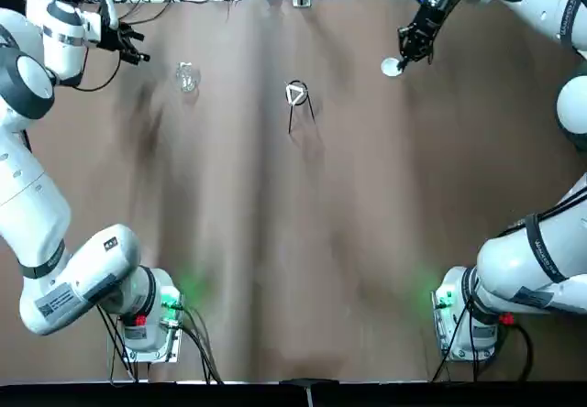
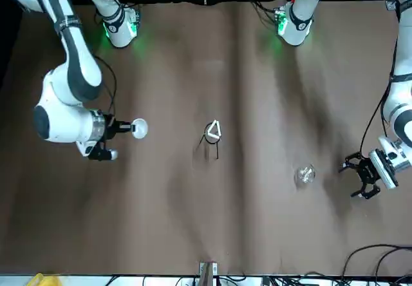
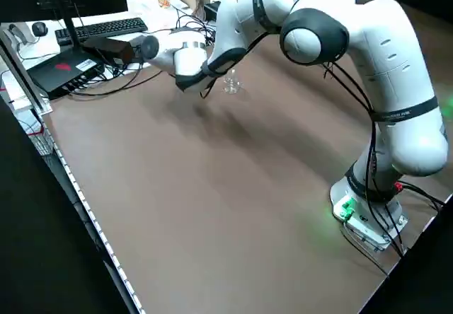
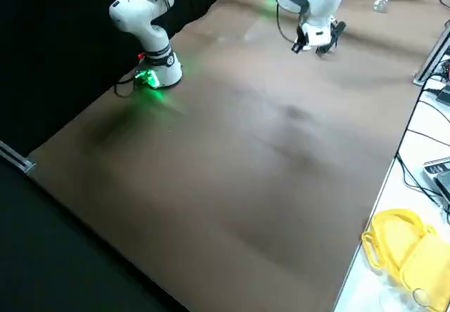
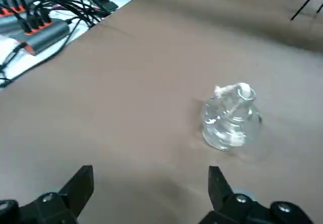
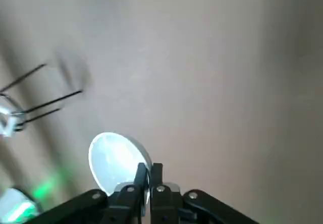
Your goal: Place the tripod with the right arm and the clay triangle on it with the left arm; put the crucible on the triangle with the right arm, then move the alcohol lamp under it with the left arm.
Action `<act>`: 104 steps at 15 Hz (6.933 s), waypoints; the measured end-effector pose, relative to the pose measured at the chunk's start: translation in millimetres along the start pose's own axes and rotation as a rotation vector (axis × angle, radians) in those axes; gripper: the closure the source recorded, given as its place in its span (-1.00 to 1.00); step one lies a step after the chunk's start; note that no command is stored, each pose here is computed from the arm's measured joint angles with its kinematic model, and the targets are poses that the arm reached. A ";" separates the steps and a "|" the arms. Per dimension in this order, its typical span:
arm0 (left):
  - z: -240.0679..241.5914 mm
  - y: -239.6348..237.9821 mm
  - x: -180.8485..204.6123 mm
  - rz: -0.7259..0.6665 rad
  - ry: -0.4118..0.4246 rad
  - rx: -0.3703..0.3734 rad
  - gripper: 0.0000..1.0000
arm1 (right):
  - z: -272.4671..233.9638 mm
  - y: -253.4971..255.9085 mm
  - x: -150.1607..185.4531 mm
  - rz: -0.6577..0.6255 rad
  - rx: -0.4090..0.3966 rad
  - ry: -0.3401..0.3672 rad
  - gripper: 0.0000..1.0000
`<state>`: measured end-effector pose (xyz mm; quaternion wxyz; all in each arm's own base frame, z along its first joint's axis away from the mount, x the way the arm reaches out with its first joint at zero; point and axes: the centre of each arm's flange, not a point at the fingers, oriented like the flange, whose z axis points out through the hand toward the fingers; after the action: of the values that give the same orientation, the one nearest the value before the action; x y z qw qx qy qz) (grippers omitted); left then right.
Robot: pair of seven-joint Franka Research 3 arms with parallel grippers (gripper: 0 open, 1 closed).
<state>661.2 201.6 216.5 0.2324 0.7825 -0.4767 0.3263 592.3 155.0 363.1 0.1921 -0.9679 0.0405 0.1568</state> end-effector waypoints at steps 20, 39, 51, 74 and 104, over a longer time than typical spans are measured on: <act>128.1 48.3 -61.3 0.150 0.422 -0.122 -1.00 | 154.1 -240.8 -39.5 0.202 0.179 0.144 0.89; 231.7 94.1 -0.7 0.220 0.527 -0.200 -0.63 | 182.7 -232.7 -30.0 0.222 0.170 0.132 0.86; 359.0 239.7 97.8 0.178 0.630 -0.449 -0.63 | 152.8 -231.3 -15.9 0.230 0.198 0.166 -0.22; 413.1 318.6 125.4 0.189 0.622 -0.481 -0.98 | -166.3 -12.3 -40.5 0.102 -0.244 0.299 -0.22; 381.8 285.4 124.6 0.269 0.588 -0.441 -0.64 | -249.4 4.1 -145.6 -0.060 -0.325 0.294 -1.00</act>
<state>556.9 -254.9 63.4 0.4770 0.5175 -0.5467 0.4536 525.6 57.9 626.8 0.0303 -0.9994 0.0133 0.0127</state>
